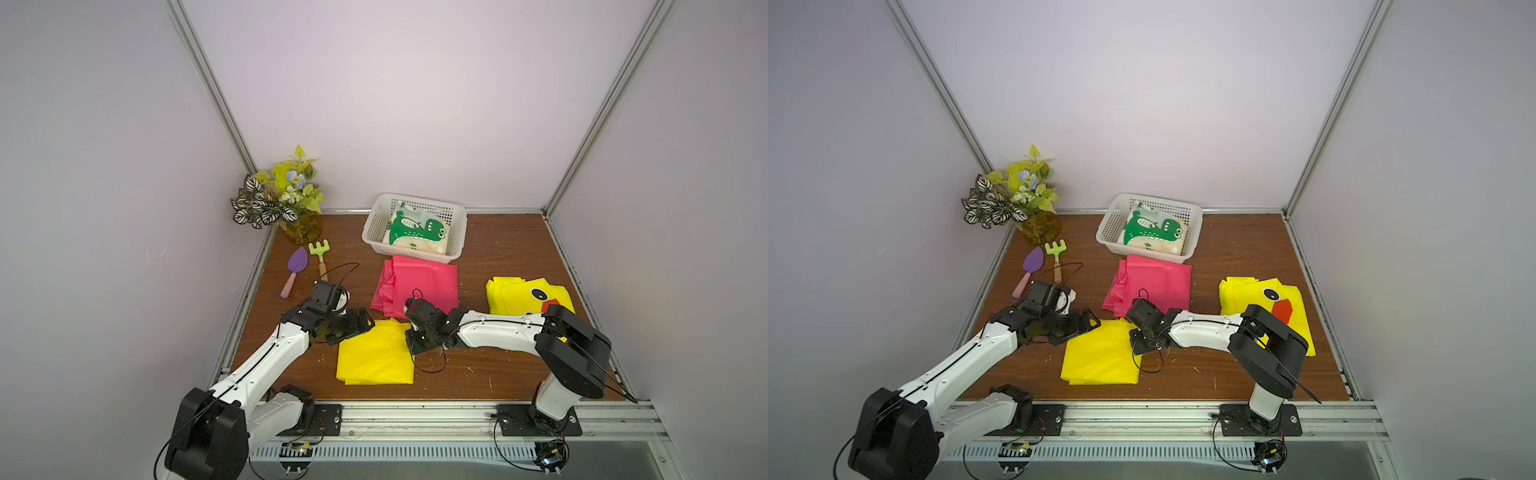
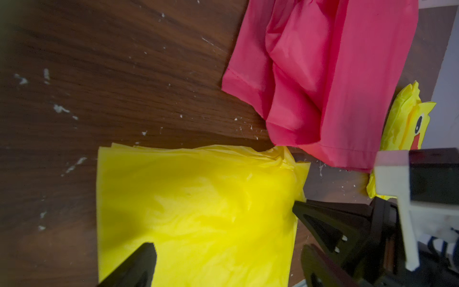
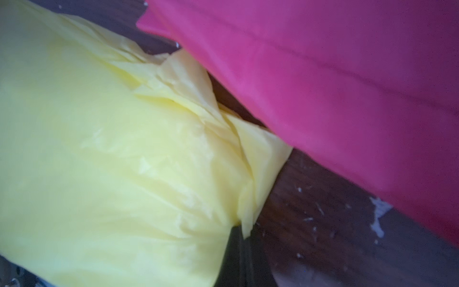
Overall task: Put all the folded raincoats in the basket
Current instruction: Pick up the raincoat from the center of the board.
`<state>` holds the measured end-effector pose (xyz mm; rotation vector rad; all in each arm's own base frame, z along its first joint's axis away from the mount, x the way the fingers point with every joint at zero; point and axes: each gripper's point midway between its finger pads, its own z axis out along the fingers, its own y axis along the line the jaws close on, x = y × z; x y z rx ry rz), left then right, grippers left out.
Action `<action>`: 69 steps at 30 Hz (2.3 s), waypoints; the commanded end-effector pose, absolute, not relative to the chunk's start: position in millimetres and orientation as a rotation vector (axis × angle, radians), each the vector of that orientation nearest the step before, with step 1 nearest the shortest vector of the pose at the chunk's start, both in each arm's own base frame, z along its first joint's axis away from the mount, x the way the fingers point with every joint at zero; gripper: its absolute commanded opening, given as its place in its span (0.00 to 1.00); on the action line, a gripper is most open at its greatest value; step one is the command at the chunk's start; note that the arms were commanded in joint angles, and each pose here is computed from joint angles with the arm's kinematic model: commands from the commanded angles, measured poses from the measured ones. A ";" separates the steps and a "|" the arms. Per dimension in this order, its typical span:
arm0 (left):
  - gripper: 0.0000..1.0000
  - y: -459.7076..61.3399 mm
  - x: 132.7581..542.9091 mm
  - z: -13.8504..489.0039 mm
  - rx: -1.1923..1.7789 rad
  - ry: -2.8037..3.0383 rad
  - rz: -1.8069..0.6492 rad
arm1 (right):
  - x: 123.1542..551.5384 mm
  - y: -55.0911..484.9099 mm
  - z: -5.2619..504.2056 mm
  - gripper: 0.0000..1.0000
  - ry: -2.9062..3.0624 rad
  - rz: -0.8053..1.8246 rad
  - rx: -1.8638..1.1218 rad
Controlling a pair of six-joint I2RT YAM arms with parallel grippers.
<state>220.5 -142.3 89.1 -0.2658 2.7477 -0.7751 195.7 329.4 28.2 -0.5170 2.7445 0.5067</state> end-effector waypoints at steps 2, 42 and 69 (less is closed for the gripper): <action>0.95 -134.6 233.4 110.8 -0.255 2.715 -0.672 | 190.8 319.3 23.1 0.00 2.757 0.472 -0.530; 0.93 -164.8 190.9 49.7 -0.181 2.823 -0.710 | 172.6 286.2 24.0 0.00 2.779 0.497 -0.494; 0.36 -170.5 201.5 64.6 -0.091 2.797 -0.700 | 181.5 299.4 40.1 0.00 2.723 0.551 -0.485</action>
